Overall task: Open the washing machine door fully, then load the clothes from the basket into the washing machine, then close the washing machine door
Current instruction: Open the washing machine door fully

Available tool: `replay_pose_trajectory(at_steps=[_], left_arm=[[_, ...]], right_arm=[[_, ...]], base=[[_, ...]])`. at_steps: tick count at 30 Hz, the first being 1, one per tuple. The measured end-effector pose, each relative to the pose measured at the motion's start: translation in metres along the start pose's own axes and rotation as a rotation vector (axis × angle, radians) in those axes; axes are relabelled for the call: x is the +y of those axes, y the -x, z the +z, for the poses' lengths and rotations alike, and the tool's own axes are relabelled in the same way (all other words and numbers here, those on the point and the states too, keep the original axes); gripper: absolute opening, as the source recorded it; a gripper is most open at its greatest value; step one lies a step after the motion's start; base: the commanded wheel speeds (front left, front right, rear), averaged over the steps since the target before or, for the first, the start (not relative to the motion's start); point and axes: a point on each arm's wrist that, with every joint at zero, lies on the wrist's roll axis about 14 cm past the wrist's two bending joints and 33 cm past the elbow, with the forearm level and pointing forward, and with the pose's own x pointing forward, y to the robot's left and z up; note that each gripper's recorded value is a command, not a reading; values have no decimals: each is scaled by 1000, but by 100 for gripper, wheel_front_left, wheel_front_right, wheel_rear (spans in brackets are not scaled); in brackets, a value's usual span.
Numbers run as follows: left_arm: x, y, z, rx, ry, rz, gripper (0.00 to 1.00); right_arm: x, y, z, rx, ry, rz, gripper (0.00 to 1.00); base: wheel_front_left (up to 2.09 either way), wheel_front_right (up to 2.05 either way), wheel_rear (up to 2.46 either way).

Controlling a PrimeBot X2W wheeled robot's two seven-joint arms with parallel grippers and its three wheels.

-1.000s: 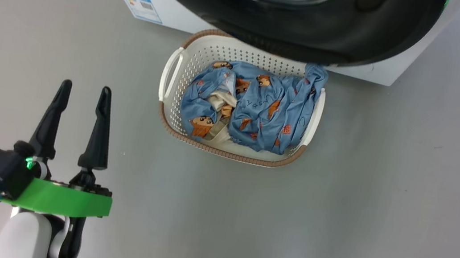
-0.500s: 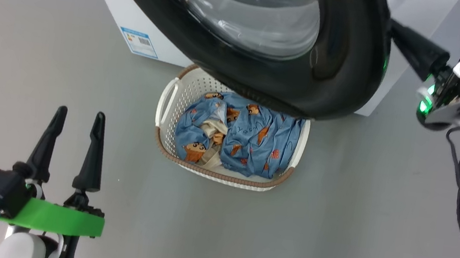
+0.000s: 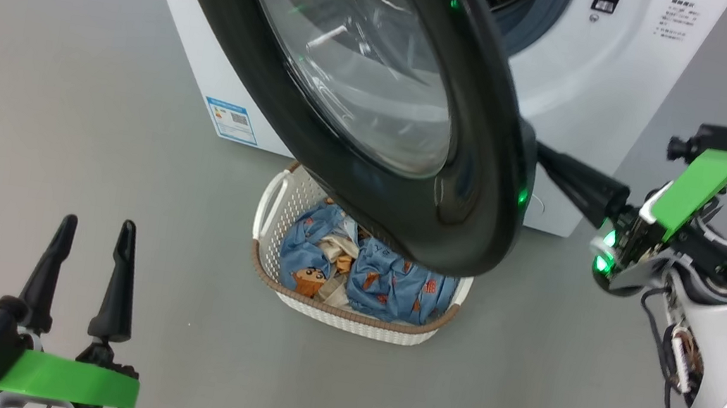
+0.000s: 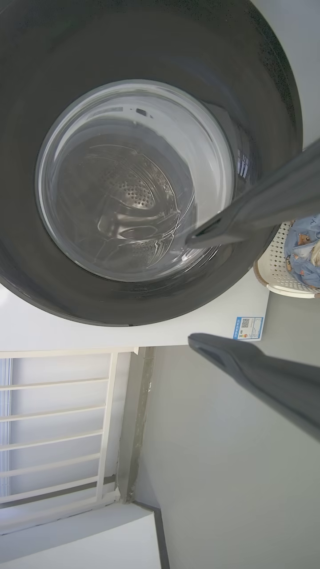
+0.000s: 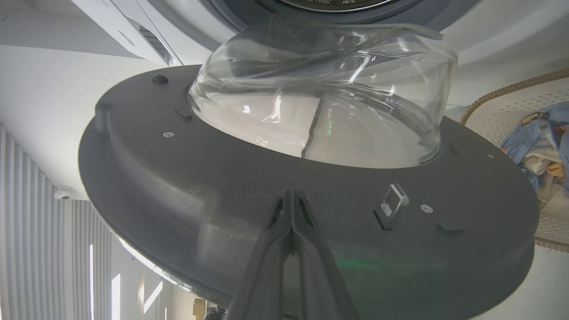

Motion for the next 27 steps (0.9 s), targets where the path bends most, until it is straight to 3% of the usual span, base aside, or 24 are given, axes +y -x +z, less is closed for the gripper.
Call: replay_pose_trajectory(at_steps=[27], left_arm=[[64, 92, 21, -25, -49, 200, 100]], right_arm=[[16, -33, -163, 321, -99, 93, 0]], base=[[0, 0, 0]])
